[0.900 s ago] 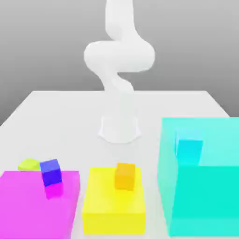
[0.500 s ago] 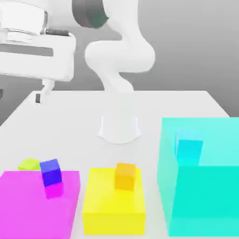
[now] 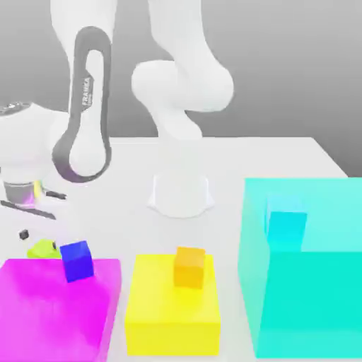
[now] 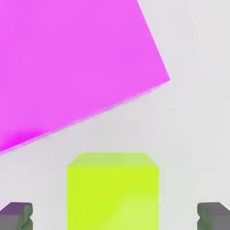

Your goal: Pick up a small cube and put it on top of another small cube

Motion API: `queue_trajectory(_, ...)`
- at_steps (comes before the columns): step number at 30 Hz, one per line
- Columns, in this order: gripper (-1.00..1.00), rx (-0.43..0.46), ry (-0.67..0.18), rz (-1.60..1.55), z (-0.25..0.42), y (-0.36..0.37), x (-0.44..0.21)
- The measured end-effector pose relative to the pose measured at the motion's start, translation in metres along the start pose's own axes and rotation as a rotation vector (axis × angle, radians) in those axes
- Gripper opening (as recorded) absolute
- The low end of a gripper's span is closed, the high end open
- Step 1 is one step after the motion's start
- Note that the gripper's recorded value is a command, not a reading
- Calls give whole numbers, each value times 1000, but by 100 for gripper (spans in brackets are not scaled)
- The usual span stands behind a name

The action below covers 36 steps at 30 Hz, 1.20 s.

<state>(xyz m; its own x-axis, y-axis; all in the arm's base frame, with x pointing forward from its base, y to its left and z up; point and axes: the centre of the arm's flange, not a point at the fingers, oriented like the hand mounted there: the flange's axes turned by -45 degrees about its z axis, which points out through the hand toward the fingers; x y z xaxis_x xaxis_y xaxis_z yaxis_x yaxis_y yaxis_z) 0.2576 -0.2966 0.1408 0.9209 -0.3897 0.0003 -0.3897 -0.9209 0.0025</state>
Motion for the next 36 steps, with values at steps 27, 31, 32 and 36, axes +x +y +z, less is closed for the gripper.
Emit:
queue_trajectory(27, -100, 7, 0, 115, -160, -116, 44)
queue_trajectory(31, -100, 7, -1, 128, -137, -129, 46)
queue_trajectory(32, -100, 6, -1, 129, -125, -129, 46)
queue_trajectory(36, 100, 5, 0, 130, -113, -129, 45)
